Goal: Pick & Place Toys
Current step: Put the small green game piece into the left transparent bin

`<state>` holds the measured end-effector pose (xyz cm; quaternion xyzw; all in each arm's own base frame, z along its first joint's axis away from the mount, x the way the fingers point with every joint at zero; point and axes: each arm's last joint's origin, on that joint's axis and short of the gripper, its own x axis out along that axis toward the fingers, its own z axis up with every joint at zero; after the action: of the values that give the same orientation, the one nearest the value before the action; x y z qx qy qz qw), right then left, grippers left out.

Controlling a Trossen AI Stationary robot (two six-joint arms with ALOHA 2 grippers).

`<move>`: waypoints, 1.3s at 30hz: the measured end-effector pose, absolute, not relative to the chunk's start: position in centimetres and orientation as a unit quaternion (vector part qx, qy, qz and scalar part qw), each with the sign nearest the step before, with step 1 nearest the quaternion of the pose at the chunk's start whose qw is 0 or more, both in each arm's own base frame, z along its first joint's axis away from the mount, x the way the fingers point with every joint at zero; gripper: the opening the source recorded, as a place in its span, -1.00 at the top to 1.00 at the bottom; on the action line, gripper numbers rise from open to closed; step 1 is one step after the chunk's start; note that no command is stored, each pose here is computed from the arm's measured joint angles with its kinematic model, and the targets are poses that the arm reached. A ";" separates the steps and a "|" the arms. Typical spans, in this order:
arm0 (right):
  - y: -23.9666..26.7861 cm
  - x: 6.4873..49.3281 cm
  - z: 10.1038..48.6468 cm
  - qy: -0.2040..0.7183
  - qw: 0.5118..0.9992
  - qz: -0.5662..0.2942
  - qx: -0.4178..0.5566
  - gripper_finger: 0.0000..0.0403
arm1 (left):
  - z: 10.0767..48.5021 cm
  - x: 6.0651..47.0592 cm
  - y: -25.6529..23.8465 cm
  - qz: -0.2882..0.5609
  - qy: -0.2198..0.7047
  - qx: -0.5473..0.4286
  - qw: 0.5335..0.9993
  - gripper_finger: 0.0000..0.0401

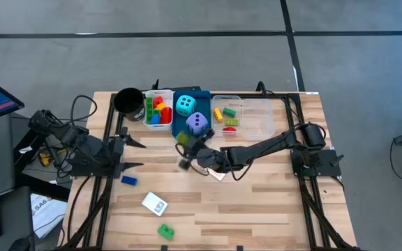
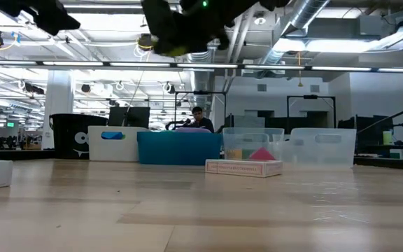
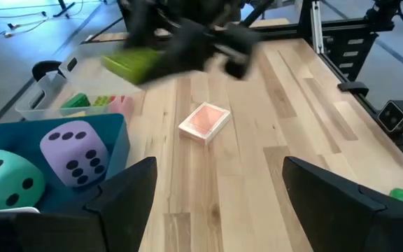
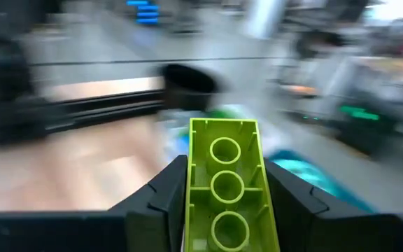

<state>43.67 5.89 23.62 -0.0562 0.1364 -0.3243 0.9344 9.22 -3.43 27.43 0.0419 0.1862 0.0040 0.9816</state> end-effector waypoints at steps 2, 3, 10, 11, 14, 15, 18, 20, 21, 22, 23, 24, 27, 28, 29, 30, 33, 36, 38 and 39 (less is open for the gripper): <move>5.0 43.5 23.7 0.127 0.907 -0.396 -0.063 0.31 | 27.4 9.4 -3.5 0.005 0.190 0.044 0.981 -0.50; 4.6 43.4 23.8 0.122 0.894 -0.428 -0.063 0.31 | 27.3 9.5 -3.6 0.005 0.193 0.045 0.980 -0.50; 0.9 42.9 23.3 0.120 0.828 -0.545 -0.059 0.31 | 26.9 10.2 -3.9 0.016 0.212 0.007 0.977 -0.50; 0.2 42.8 23.1 0.124 0.824 -0.551 -0.051 0.31 | 26.9 10.3 -4.0 0.018 0.215 0.002 0.976 -0.50; -2.0 42.4 22.2 0.146 0.813 -0.564 -0.030 0.31 | 26.7 10.6 -4.1 0.022 0.223 -0.008 0.975 -0.50; -2.7 42.1 21.8 0.158 0.808 -0.567 -0.025 0.31 | 26.6 10.6 -4.2 0.023 0.225 -0.011 0.974 -0.50; -5.0 41.2 20.7 0.195 0.793 -0.578 0.006 0.31 | 26.5 10.9 -4.3 0.025 0.232 -0.011 0.972 -0.50; -6.3 40.6 20.2 0.221 0.782 -0.581 0.026 0.31 | 26.4 11.0 -4.4 0.025 0.236 -0.009 0.971 -0.50; -6.9 40.3 19.9 0.232 0.776 -0.585 0.033 0.31 | 26.4 11.0 -4.4 0.025 0.237 -0.009 0.971 -0.50; -7.5 39.9 19.7 0.243 0.769 -0.590 0.039 0.31 | 26.3 11.1 -4.5 0.025 0.239 -0.008 0.971 -0.50; -8.1 39.6 19.5 0.254 0.762 -0.594 0.045 0.31 | 26.3 11.2 -4.5 0.025 0.241 -0.007 0.970 -0.50; -8.6 39.2 19.3 0.267 0.754 -0.597 0.052 0.31 | 26.2 11.2 -4.5 0.025 0.242 -0.007 0.970 -0.50; -9.9 38.2 18.8 0.305 0.733 -0.604 0.071 0.31 | 26.2 11.3 -4.5 0.026 0.244 -0.006 0.969 -0.50; -10.2 37.9 18.7 0.315 0.726 -0.606 0.074 0.31 | 26.2 11.3 -4.5 0.026 0.244 -0.006 0.969 -0.50; -10.5 37.6 18.6 0.327 0.722 -0.606 0.077 0.31 | 26.2 11.3 -4.5 0.026 0.244 -0.006 0.969 -0.50; -10.7 37.4 18.5 0.336 0.719 -0.604 0.079 0.30 | 26.2 11.3 -4.5 0.026 0.243 -0.006 0.970 -0.50; -10.8 37.2 18.4 0.356 0.715 -0.597 0.075 0.25 | 26.2 11.3 -4.5 0.026 0.244 -0.006 0.970 -0.50; -10.4 37.3 18.4 0.367 0.718 -0.588 0.061 0.13 | 26.2 11.3 -4.5 0.026 0.243 -0.006 0.970 -0.50; -10.2 37.4 18.4 0.368 0.721 -0.585 0.059 0.04 | 26.2 11.3 -4.5 0.027 0.243 -0.005 0.970 -0.50; -10.0 37.4 18.4 0.368 0.722 -0.583 0.058 -0.01 | 26.2 11.3 -4.5 0.027 0.243 -0.006 0.970 -0.50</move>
<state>37.40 -10.00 18.35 0.0577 0.3685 -0.5829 0.7219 11.27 -4.53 26.21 -0.0055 0.2430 0.0275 0.9696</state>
